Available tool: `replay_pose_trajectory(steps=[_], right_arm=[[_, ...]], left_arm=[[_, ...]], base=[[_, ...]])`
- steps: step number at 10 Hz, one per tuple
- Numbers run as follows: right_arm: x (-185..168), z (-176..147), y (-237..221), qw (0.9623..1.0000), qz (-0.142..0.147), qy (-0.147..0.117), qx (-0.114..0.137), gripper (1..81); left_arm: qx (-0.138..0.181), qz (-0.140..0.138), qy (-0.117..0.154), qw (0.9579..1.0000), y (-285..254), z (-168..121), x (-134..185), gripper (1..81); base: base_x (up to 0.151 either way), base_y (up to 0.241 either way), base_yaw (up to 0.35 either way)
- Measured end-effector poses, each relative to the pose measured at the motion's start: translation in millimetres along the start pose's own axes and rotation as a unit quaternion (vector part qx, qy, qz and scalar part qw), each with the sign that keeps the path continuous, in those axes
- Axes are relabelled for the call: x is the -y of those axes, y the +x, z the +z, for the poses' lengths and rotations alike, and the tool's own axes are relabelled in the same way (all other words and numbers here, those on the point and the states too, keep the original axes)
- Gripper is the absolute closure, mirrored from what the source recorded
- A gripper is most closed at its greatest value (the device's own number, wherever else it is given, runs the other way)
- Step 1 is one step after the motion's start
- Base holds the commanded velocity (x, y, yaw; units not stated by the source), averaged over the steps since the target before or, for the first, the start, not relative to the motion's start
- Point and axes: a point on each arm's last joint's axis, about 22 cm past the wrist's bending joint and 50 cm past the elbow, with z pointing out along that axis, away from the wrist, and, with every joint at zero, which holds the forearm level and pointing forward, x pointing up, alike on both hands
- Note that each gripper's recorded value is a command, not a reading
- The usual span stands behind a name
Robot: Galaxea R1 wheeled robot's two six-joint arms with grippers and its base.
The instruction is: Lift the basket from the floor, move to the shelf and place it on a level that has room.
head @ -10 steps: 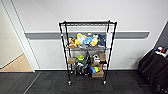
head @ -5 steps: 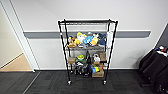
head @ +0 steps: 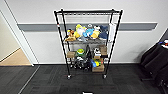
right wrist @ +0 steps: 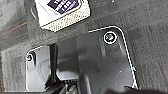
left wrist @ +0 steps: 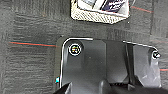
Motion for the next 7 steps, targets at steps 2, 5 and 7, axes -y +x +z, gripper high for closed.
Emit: replay_pose_trajectory(steps=[2, 5, 7], right_arm=[[8.4, 8.2, 31.0, 1.0, 0.006, 0.007, -0.003, 1.0], [21.6, 19.5, 87.6, 0.9995, 0.009, 0.019, -0.022, 1.0], [21.0, 21.0, 127.9, 0.9994, 0.007, 0.017, -0.03, 1.0]], left_arm=[[0.001, 0.004, -0.01, 0.9999, 35.9, 8.3, -15.6, 1.0], [-0.004, 0.009, -0.02, 0.9997, 89.2, 16.1, -33.7, 1.0], [-0.014, 0.011, -0.02, 0.9996, 125.2, 15.0, -35.3, 1.0]], base=[[0.0, 0.0, 0.0], [0.0, 0.0, 0.0], [0.0, 0.0, 0.0]])
